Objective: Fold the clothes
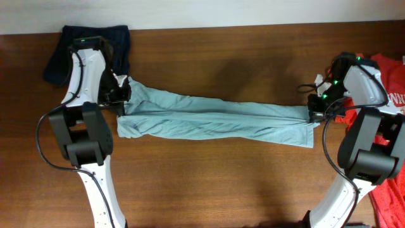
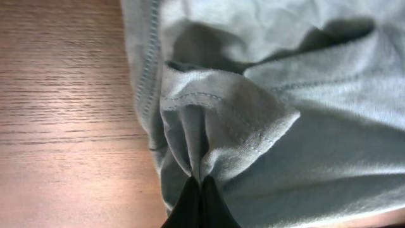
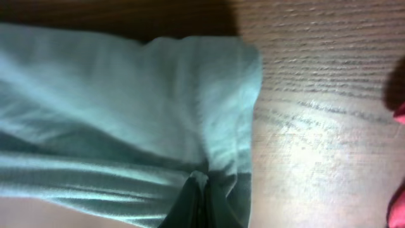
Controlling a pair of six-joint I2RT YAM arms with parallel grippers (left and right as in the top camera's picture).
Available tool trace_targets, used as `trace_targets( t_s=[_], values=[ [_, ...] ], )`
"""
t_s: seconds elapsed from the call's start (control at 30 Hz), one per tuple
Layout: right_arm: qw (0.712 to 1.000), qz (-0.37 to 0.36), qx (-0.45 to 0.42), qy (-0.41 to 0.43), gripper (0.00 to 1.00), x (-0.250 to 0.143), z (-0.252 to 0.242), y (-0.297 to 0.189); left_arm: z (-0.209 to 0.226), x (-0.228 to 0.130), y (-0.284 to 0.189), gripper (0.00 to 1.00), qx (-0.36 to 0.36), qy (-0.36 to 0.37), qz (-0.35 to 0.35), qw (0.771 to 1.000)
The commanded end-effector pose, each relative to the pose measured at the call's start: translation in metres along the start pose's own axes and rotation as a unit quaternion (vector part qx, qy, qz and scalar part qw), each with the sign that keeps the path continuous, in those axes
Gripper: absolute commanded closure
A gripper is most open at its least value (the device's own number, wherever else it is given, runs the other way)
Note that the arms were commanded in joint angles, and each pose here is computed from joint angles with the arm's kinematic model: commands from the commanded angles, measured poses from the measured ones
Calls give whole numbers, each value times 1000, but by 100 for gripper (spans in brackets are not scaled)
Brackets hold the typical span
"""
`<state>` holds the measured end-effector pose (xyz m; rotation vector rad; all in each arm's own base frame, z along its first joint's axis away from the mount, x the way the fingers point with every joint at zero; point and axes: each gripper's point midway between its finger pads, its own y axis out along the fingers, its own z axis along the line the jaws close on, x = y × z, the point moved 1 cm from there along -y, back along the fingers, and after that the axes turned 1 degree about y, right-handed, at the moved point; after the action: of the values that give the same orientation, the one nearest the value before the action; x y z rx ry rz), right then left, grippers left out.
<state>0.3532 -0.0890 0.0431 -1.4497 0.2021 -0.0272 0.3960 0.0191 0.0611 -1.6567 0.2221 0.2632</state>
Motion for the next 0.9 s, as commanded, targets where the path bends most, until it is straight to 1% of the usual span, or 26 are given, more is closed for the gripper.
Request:
trace_targets(
  t_s=[0.0, 0.3, 0.73, 0.87],
  values=[
    [999, -10, -34, 11, 96, -2, -12, 4, 3, 1, -3, 100, 8, 4, -10, 1000],
    [999, -17, -35, 11, 96, 2, -12, 6, -2, 3, 5, 100, 9, 10, -1, 1000],
    [999, 1, -30, 23, 96, -7, -10, 6, -2, -4, 5, 100, 8, 9, 16, 1000],
    [999, 14, -13, 26, 96, -13, -4, 6, -2, -4, 5, 100, 9, 9, 15, 1000]
  ],
)
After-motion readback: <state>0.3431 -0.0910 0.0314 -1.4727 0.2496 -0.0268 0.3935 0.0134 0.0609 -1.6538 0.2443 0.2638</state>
